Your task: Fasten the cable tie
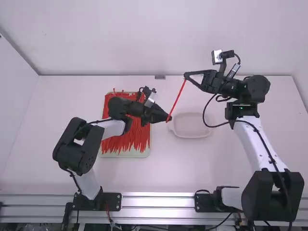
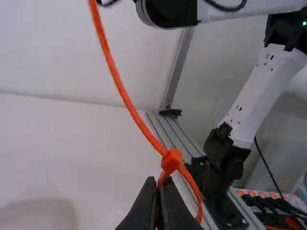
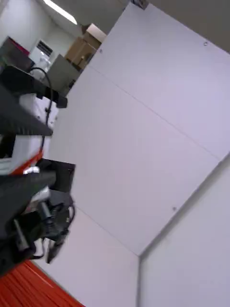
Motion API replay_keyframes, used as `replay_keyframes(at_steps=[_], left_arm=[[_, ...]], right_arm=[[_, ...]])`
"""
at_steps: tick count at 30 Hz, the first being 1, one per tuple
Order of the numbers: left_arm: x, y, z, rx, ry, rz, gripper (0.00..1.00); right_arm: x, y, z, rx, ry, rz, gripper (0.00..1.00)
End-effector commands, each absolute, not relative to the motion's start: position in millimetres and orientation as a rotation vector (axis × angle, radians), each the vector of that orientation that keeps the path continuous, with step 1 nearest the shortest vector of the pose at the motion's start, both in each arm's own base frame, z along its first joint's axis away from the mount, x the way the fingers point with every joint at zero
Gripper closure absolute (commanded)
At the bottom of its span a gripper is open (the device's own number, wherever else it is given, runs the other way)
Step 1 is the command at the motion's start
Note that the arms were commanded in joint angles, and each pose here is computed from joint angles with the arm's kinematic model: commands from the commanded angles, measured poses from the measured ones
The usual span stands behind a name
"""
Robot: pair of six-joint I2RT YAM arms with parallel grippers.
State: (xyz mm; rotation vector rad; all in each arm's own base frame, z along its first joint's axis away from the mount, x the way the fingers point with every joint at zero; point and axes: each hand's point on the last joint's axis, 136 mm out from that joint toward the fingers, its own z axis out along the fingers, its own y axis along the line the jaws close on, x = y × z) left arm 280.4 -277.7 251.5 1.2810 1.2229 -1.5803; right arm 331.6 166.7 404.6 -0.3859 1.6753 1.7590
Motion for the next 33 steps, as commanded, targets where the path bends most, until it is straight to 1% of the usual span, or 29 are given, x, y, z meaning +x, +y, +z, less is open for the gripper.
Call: replay_keyframes(at_steps=[1,3,4,7,9,11,16,23,27,33], left_arm=[[278,-278,248,1.314,1.252,-1.618,0.98],[283,-280,260,1.317,1.235,-1.606,0.98],[283,-280,261,1.318,1.233,-1.604,0.98],[287,-281,283,1.377,1.196,-1.583,0.98],[290,-282,295,1.382,1.184,-1.573,0.98],[294,-284,313,1.406,1.13,-1.53,0.98],[300,-286,340,1.431,1.068,-1.48,0.98],[316,-279,370,1.43,1.032,-1.413,0.98],[316,-279,376,1.435,1.012,-1.398,0.98],[326,-282,374,1.389,1.028,-1.408,0.98]], right_arm=[[330,160,427,-0.389,1.609,1.708,0.58],[331,155,422,-0.399,1.629,1.69,0.52],[331,155,421,-0.4,1.63,1.69,0.51],[332,149,408,-0.392,1.695,1.698,0.44],[331,147,403,-0.395,1.72,1.704,0.42],[329,145,396,-0.405,1.754,1.715,0.36],[326,147,389,-0.424,1.782,1.732,0.35],[318,167,390,-0.483,1.774,1.762,0.33],[318,177,392,-0.479,1.76,1.769,0.33],[317,193,399,-0.484,1.718,1.77,0.35]])
